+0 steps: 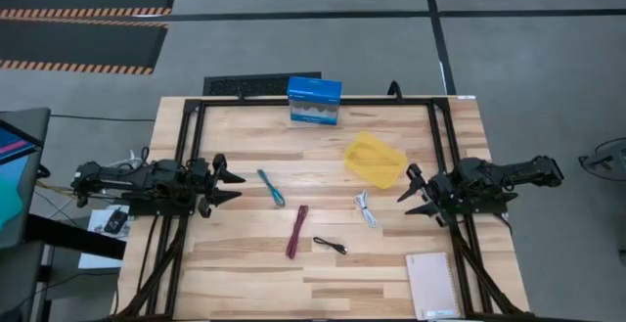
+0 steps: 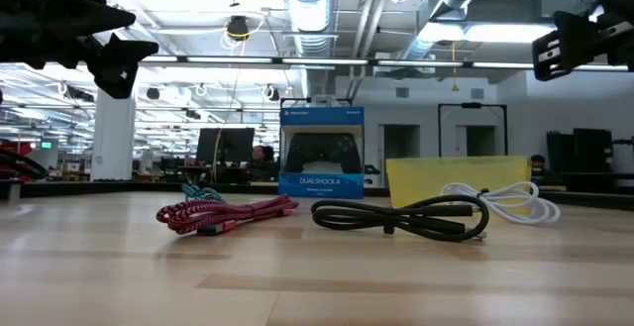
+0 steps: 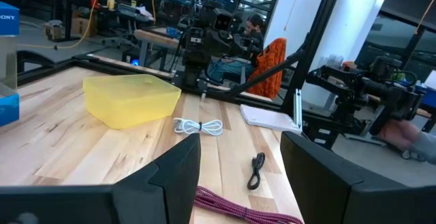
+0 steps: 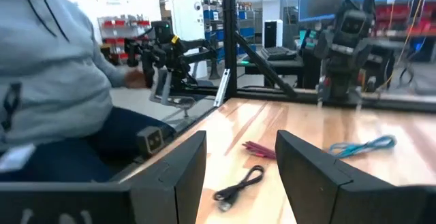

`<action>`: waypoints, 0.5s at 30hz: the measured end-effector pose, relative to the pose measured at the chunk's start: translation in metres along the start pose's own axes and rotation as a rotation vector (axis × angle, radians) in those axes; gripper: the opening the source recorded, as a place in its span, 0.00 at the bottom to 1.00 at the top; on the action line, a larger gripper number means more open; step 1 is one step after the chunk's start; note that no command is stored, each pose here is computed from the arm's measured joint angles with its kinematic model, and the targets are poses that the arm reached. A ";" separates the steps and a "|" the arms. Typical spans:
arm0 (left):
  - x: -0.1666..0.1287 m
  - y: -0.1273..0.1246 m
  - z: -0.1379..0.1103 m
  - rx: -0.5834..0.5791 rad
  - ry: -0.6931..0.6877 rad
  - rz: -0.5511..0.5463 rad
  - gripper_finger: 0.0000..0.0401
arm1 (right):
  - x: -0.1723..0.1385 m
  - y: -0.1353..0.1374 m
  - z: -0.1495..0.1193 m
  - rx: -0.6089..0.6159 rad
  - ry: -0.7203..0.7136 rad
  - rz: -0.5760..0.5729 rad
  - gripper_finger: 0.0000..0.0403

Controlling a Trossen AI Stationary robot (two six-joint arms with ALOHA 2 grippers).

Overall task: Pick and place USB-C Cables
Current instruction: Put the blue charger cable into the yellow bin

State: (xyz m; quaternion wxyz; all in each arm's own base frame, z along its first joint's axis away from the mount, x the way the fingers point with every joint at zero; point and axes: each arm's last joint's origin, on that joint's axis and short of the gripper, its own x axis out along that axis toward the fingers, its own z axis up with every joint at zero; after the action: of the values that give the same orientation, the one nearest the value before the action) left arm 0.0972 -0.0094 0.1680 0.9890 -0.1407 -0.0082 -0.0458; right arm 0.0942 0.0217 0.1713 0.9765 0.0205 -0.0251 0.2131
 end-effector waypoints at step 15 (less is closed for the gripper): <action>0.000 0.000 0.000 -0.017 0.000 0.000 0.48 | -0.008 0.003 0.039 0.140 -0.402 0.040 0.50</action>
State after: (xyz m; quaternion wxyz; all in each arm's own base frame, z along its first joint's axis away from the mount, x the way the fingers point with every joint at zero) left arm 0.0972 -0.0094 0.1681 0.9877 -0.1491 -0.0081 -0.0460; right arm 0.0842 0.0190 0.2097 0.9436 0.1297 -0.2050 0.2254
